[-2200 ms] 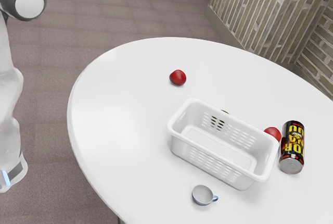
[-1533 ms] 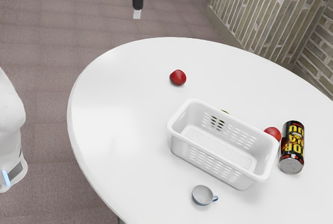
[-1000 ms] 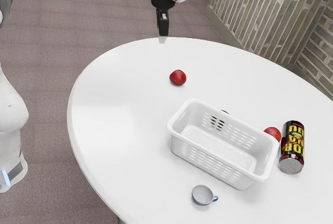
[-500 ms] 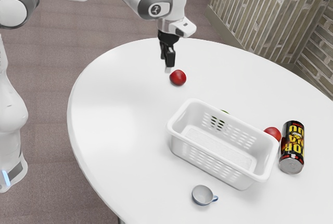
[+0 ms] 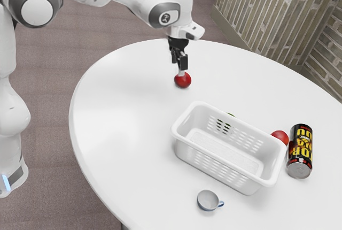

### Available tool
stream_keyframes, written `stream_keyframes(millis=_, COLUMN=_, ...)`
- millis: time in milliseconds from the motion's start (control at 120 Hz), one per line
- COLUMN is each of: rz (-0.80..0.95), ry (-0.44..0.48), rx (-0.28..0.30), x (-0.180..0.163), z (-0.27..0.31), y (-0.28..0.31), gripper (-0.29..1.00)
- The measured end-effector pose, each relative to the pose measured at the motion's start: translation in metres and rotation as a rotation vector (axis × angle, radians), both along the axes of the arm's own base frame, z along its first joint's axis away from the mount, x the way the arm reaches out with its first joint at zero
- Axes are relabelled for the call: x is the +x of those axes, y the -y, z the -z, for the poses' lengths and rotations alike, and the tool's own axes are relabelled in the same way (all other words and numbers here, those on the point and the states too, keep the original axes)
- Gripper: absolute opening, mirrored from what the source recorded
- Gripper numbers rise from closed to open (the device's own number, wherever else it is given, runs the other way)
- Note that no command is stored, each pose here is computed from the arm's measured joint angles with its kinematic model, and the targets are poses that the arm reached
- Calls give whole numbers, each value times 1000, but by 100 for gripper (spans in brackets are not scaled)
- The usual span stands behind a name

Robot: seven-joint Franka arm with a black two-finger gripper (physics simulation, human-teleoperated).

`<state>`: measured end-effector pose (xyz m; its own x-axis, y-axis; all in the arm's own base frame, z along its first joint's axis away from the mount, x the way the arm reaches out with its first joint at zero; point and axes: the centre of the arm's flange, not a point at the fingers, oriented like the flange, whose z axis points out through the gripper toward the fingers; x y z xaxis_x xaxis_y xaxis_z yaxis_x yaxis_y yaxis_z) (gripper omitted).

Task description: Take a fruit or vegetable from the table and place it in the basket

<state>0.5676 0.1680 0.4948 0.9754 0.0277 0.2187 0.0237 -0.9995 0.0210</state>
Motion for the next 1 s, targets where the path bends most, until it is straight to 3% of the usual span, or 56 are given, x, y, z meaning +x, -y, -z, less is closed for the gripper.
stream_keyframes(millis=225, rz=-42, ry=16, rx=-15, x=16, z=21, y=-28, gripper=68)
stream_keyframes(millis=683, rz=-43, ry=82, rx=-16, x=42, z=48, y=-27, gripper=68)
stream_keyframes(millis=1000, rz=-6, ry=8, rx=-7, x=39, z=46, y=-15, gripper=68)
